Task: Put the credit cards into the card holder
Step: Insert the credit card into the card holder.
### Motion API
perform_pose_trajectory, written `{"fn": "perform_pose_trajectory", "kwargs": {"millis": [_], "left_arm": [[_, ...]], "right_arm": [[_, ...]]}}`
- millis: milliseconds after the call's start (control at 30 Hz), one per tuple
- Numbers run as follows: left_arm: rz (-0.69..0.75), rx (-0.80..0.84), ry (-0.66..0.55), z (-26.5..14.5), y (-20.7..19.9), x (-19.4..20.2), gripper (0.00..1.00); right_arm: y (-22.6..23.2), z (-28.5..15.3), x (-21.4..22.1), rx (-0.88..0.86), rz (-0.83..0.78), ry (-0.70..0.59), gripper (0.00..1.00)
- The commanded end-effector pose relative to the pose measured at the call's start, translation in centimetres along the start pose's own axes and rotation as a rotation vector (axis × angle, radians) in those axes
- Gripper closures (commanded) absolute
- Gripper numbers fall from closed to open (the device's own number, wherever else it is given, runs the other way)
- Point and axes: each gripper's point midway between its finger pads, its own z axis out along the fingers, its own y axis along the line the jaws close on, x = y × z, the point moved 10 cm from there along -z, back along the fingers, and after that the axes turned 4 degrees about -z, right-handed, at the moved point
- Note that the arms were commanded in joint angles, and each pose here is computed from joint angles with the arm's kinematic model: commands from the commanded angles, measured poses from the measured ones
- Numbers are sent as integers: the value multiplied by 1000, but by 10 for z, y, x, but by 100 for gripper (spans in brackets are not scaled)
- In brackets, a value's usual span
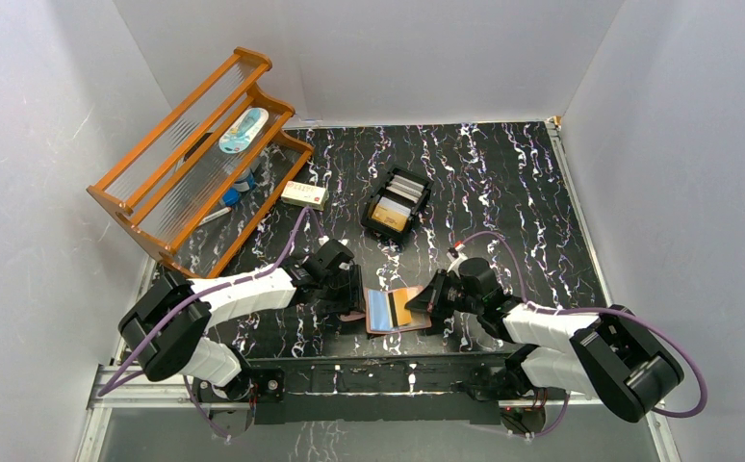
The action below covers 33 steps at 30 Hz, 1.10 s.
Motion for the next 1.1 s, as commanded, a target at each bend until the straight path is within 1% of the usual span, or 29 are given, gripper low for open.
{"fn": "perform_pose_trajectory", "kwargs": {"millis": [0,67,100,167,233,300,367,667,900,967,1033,1067], "left_arm": [[3,21,13,-9,-4,2,50],[4,1,7,-9,-1,2,54],[6,-15,6,-9,0,2,57],[8,-54,2,-8,5,3,69],[9,-85,13,-5,10,5,79],[8,-98,24,-2,12,8,84],[4,-110,31,1,14,9,87],[15,-132,55,13,14,12,88],[17,-150,64,14,18,14,88],[14,-160,47,8,16,12,81],[16,-161,22,-3,10,7,70],[18,-145,3,-11,5,4,66]], "right_arm": [[-2,2,1,2,-23,9,100],[-3,3,1,16,-25,20,100],[-4,3,2,24,-28,25,98],[-7,3,3,47,-23,36,94],[-8,3,4,59,-27,52,93],[-8,3,4,65,-35,71,93],[-7,3,4,62,-36,82,94],[-5,8,5,37,-15,126,97],[-3,7,4,44,5,111,98],[-3,5,3,56,0,94,99],[-2,4,2,61,-9,89,99],[-2,4,2,62,-12,92,99]]}}
